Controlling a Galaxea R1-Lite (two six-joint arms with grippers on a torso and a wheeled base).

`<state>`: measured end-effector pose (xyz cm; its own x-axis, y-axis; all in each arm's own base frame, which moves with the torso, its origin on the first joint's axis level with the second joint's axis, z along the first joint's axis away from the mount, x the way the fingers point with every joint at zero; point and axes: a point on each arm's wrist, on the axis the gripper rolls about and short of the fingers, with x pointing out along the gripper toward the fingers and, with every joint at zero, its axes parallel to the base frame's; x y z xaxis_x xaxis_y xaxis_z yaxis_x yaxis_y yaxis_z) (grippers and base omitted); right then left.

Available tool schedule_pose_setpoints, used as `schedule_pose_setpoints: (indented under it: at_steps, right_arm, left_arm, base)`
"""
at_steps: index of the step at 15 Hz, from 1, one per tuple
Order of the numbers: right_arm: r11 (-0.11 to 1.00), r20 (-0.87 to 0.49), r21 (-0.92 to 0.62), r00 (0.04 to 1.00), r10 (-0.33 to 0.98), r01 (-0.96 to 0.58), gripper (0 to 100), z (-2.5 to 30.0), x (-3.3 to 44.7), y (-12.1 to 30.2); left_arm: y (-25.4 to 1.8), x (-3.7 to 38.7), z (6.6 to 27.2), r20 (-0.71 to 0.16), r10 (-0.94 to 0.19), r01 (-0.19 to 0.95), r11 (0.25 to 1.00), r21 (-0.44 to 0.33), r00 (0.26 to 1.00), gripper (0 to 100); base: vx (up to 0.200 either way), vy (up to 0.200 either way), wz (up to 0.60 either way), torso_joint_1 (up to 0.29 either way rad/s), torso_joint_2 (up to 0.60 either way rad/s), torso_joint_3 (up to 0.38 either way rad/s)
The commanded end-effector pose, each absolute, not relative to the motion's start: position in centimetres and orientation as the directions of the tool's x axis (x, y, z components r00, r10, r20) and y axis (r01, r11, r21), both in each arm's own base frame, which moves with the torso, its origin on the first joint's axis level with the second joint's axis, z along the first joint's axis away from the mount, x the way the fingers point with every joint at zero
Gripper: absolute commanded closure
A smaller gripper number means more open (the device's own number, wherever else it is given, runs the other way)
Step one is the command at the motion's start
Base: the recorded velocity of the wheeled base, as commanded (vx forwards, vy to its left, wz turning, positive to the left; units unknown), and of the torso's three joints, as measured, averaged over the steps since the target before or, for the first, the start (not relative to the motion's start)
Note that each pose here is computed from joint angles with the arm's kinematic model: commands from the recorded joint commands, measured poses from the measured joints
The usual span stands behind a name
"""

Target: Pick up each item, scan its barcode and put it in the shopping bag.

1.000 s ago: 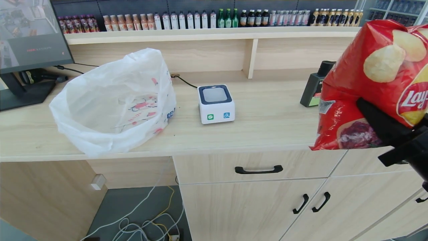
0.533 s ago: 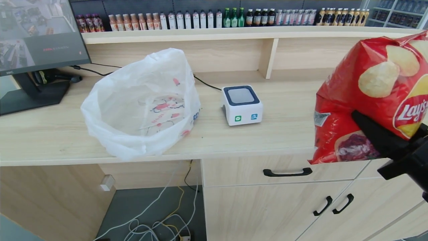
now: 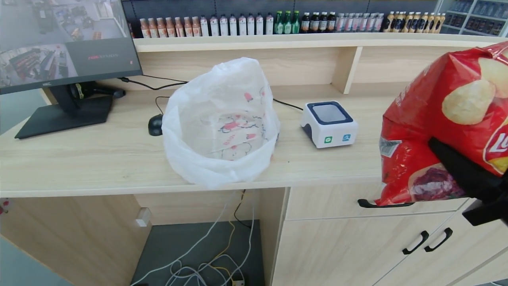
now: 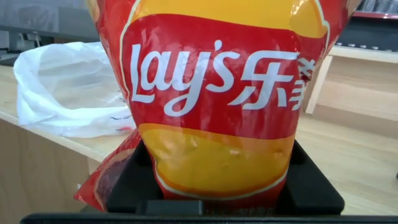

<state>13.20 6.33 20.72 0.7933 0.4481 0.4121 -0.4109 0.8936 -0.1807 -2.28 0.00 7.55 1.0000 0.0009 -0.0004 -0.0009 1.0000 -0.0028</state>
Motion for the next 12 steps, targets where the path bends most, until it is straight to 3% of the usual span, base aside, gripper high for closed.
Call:
schedule_pose_setpoints:
  at_steps: [1,3,12]
  right_arm:
    - [0.893,0.418,-0.181,0.790,0.449,-0.412,100,20.9,13.3,6.4]
    - [0.895,0.421,-0.182,0.790,0.446,-0.408,100,21.0,13.4,6.4]
    - [0.939,0.471,-0.224,0.814,0.340,-0.262,100,23.2,16.9,6.4]
  left_arm:
    - [0.0,-2.3,7.5,0.000,0.002,-0.002,1.000,-0.003,1.000,0]
    - [0.0,-2.3,7.5,0.000,0.002,-0.002,1.000,-0.005,1.000,0]
    - [0.0,-2.3,7.5,0.000,0.000,0.000,1.000,0.000,1.000,0]
  base:
    - [0.000,0.200,0.00,0.002,0.00,0.007]
    - [0.000,0.200,0.00,0.002,0.00,0.002]
    - [0.000,0.000,0.00,0.000,0.00,0.000]
